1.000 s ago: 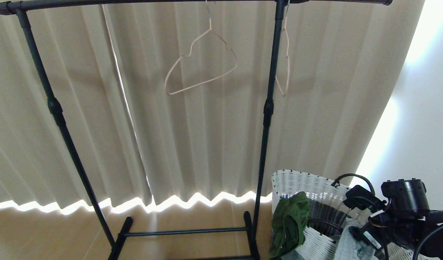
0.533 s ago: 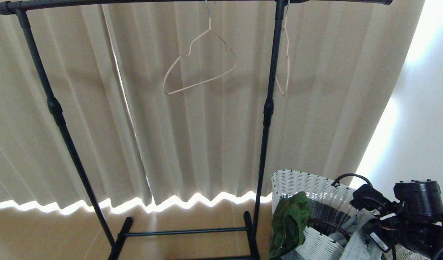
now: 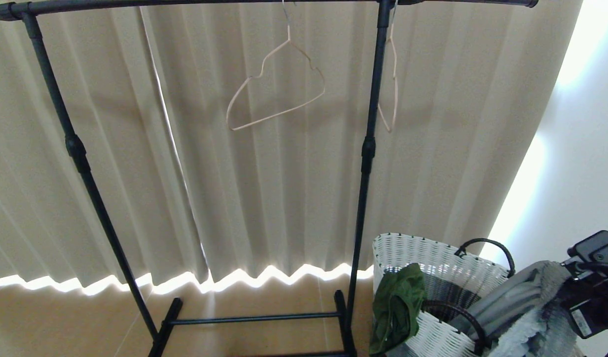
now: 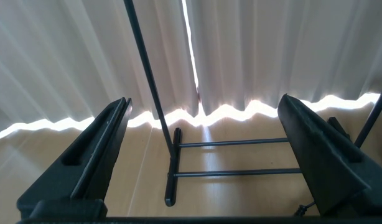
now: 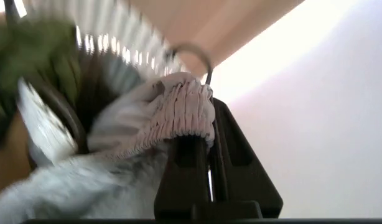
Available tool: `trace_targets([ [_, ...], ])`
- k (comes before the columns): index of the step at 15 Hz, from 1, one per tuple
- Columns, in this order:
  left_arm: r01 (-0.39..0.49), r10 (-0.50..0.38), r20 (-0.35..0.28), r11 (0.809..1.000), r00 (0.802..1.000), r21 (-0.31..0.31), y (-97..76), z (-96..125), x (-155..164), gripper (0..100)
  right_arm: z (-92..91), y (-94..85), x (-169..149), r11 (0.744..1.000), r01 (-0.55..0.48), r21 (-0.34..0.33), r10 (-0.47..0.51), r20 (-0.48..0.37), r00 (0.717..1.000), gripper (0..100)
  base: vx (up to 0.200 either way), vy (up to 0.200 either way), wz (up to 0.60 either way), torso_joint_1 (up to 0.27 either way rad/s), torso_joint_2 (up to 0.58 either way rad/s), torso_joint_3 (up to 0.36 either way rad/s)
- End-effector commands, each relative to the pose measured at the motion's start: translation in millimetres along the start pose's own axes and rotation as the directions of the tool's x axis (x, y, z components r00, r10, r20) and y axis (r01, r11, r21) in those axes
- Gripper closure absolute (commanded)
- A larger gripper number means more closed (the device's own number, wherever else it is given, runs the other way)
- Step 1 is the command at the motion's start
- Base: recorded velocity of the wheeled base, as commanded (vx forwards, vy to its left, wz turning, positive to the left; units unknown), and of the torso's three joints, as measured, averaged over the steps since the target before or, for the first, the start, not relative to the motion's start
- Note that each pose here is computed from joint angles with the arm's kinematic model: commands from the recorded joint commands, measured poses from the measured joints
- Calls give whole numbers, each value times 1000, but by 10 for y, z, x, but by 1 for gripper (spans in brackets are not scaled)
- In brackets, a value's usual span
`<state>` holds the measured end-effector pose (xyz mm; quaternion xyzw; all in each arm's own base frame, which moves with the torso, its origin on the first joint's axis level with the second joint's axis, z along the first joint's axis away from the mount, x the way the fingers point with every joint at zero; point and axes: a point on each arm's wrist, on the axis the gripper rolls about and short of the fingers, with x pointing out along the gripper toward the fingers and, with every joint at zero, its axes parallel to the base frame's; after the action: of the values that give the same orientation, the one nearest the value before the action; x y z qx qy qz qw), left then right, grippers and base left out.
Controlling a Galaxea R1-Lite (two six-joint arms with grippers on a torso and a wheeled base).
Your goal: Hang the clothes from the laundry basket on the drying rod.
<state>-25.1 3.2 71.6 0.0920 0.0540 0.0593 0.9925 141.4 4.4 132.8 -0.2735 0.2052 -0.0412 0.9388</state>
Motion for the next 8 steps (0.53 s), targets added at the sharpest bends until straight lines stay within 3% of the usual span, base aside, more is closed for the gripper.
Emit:
trace_targets([
  [1,-1,1,-1,1000,1000,0,0,1,1,0,-6,-76,-265,997,41,66,-49,113,992,100,0,0,0,0,0,0],
  [3,-1,1,-1,1000,1000,0,0,1,1,0,-22,-66,-287,993,9,117,-25,132,991,100,0,0,0,0,0,0],
  [4,0,0,1,1000,1000,0,0,0,0,0,-25,-51,-288,984,-48,174,21,154,988,100,-200,0,0,2,7,-2],
  [6,1,-1,-1,1000,1000,0,0,1,1,0,-25,-42,-281,972,-82,219,47,162,986,100,-200,0,0,10,0,0],
  [8,1,-1,-1,1000,1000,0,0,1,1,0,-32,-37,-280,972,-84,220,50,157,986,100,-200,0,0,7,2,0],
])
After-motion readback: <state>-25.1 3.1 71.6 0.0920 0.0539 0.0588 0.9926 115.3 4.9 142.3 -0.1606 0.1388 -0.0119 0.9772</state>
